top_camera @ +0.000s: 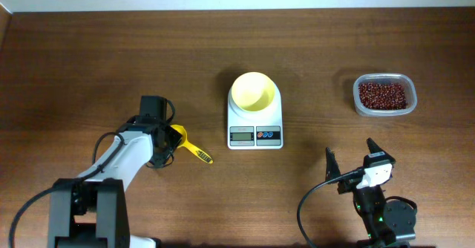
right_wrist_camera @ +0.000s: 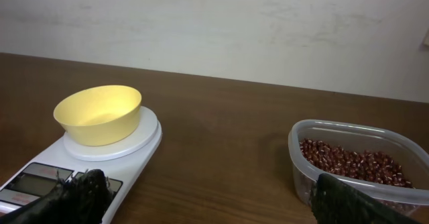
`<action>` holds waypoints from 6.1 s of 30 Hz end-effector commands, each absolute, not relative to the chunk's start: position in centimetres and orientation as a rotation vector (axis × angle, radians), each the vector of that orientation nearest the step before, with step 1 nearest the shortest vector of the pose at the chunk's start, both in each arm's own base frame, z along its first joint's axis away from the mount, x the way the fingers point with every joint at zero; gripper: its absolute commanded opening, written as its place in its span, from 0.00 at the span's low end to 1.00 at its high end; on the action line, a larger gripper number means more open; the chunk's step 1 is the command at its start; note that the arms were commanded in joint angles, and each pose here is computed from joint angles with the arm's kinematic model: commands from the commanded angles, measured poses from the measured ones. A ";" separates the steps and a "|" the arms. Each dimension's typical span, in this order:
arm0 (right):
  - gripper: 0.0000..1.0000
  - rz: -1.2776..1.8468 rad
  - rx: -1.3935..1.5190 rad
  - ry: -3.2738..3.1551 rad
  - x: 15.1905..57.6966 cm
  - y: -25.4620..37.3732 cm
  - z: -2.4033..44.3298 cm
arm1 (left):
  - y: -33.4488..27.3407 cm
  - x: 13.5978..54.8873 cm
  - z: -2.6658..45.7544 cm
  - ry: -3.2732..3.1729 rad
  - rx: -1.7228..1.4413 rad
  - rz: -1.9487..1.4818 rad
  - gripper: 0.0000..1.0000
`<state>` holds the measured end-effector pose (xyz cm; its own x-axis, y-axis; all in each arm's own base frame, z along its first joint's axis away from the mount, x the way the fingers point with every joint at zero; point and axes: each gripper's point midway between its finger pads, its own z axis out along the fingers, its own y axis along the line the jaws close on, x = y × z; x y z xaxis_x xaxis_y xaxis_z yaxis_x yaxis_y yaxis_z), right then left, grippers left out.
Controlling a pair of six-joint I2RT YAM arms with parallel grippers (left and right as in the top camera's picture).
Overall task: Scoop item into bowl and weigh 50g on scale
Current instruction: 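Close the left gripper on the scoop and lift it, then move the scoop toward the scale and bring the right gripper to it, then grasp the scoop handle with the right gripper from the left gripper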
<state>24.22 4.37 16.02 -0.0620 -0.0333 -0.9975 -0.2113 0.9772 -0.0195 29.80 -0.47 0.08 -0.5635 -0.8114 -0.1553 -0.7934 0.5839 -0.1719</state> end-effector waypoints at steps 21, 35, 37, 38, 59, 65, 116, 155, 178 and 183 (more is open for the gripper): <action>0.99 0.141 -0.184 1.634 24.2 4.3 15.7 | -3.4 39.1 8.0 2.271 -1.100 -0.594 0.00; 0.99 0.141 -0.184 1.634 24.2 4.3 15.7 | -3.3 38.5 12.0 2.196 -1.058 -0.626 0.00; 0.99 0.141 -0.184 1.634 24.2 4.3 15.7 | -3.0 38.3 13.2 2.165 -1.050 -0.619 0.00; 0.99 0.142 -0.184 1.634 24.2 4.3 15.7 | -2.9 38.2 13.9 2.148 -1.042 -0.622 0.00; 0.99 0.034 -0.164 1.640 24.5 2.9 15.6 | -2.5 36.1 15.2 2.032 -1.403 -0.704 0.00; 0.99 0.031 -0.161 1.641 24.5 2.8 15.6 | -2.5 36.0 15.1 2.025 -1.427 -0.709 0.00; 0.91 1.212 -0.218 1.586 26.0 16.1 23.5 | -16.9 34.1 20.4 2.134 -1.074 -1.090 0.00; 0.23 1.343 -0.387 1.652 27.6 25.3 23.0 | -19.9 32.7 20.3 2.240 -0.906 -1.162 0.00; 0.14 1.373 -0.368 1.661 27.5 25.3 23.1 | -19.7 32.3 19.6 2.271 -0.921 -1.136 0.00; 0.13 1.374 -0.368 1.662 27.5 25.3 23.1 | -19.6 32.3 19.6 2.271 -0.922 -1.135 0.00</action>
<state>27.84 24.80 21.98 -0.5486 0.3149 -0.7745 -0.6851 0.3617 0.6323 32.07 -19.55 18.98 -0.6783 -0.7323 -0.0605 -0.3915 0.4299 -0.8136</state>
